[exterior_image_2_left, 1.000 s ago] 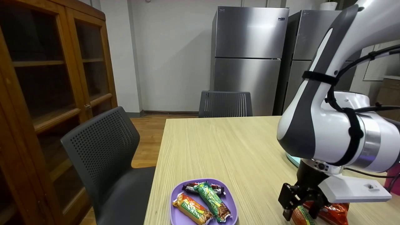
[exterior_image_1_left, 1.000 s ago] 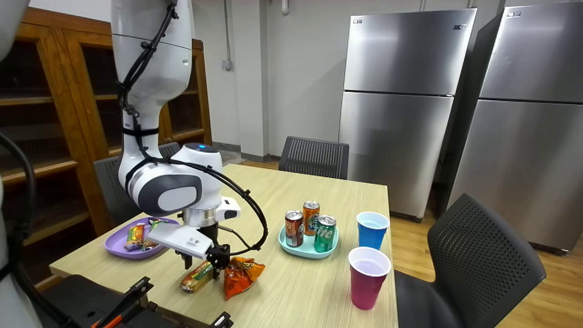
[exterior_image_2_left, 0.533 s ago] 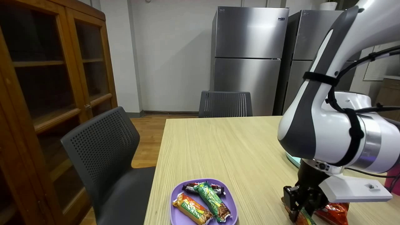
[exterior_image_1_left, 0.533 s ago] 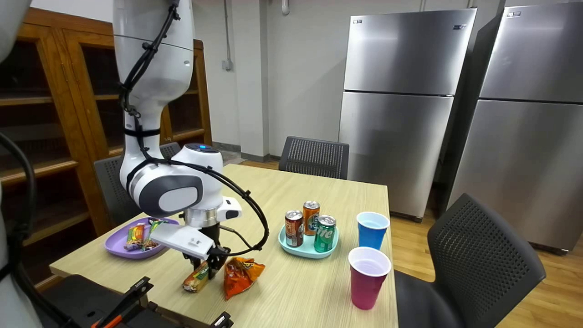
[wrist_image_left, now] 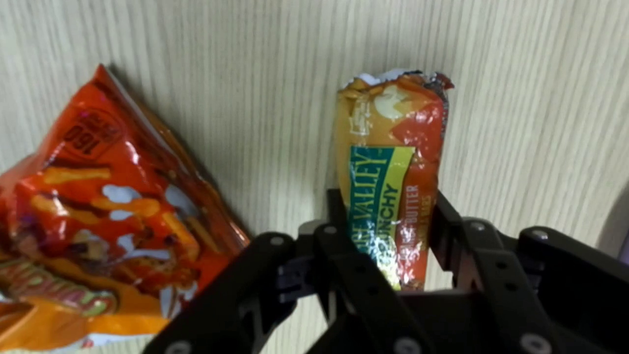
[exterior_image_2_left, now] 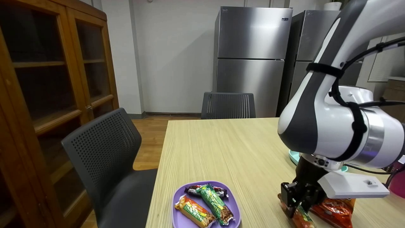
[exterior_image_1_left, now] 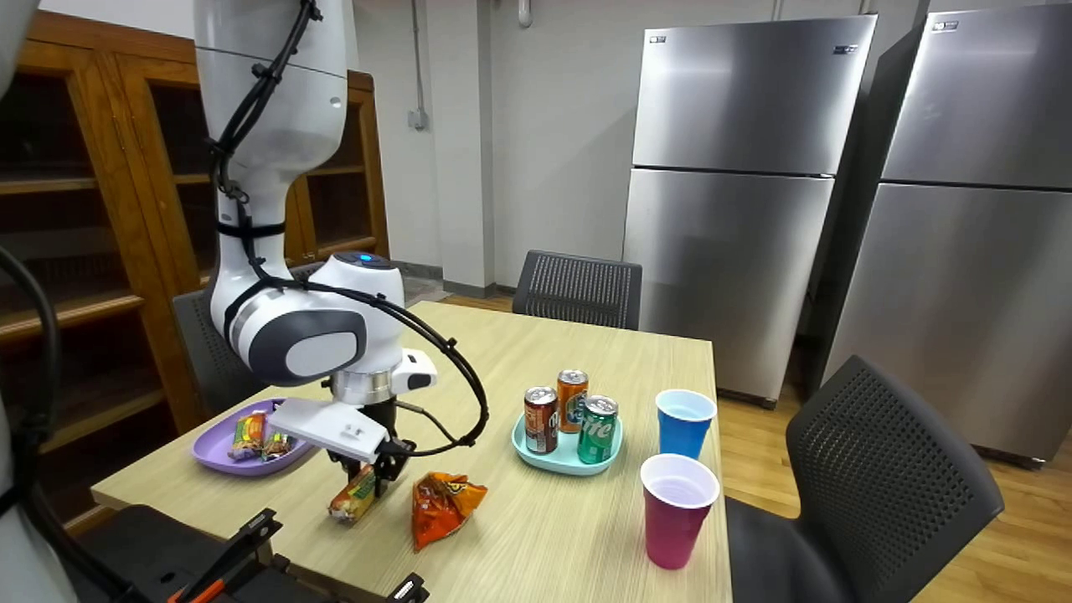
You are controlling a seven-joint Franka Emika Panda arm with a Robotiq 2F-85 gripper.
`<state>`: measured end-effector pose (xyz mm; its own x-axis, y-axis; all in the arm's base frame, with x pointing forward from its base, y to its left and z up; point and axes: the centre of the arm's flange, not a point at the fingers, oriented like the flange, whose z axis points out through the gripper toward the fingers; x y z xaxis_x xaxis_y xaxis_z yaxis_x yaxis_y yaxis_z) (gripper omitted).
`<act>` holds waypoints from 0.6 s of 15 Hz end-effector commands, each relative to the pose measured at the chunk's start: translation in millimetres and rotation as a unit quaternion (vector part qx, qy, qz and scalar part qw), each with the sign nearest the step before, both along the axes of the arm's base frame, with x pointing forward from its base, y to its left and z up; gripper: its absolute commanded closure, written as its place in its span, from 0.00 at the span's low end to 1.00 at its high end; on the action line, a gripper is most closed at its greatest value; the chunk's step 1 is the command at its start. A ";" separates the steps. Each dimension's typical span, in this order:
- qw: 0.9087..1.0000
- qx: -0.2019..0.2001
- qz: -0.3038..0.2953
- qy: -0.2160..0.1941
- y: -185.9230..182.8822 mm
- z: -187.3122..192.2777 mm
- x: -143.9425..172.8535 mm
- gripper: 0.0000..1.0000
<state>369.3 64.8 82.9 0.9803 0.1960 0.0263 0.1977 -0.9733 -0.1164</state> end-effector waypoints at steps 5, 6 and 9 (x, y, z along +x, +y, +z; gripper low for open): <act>0.995 0.032 0.092 -0.030 44.6 64.2 2.3 0.83; 0.993 0.035 0.105 -0.032 52.1 67.8 2.9 0.83; 0.987 0.041 0.153 -0.039 80.2 76.9 2.7 0.83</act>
<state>376.1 127.9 137.6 0.9148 0.3870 0.1152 0.4016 -0.9018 -0.1596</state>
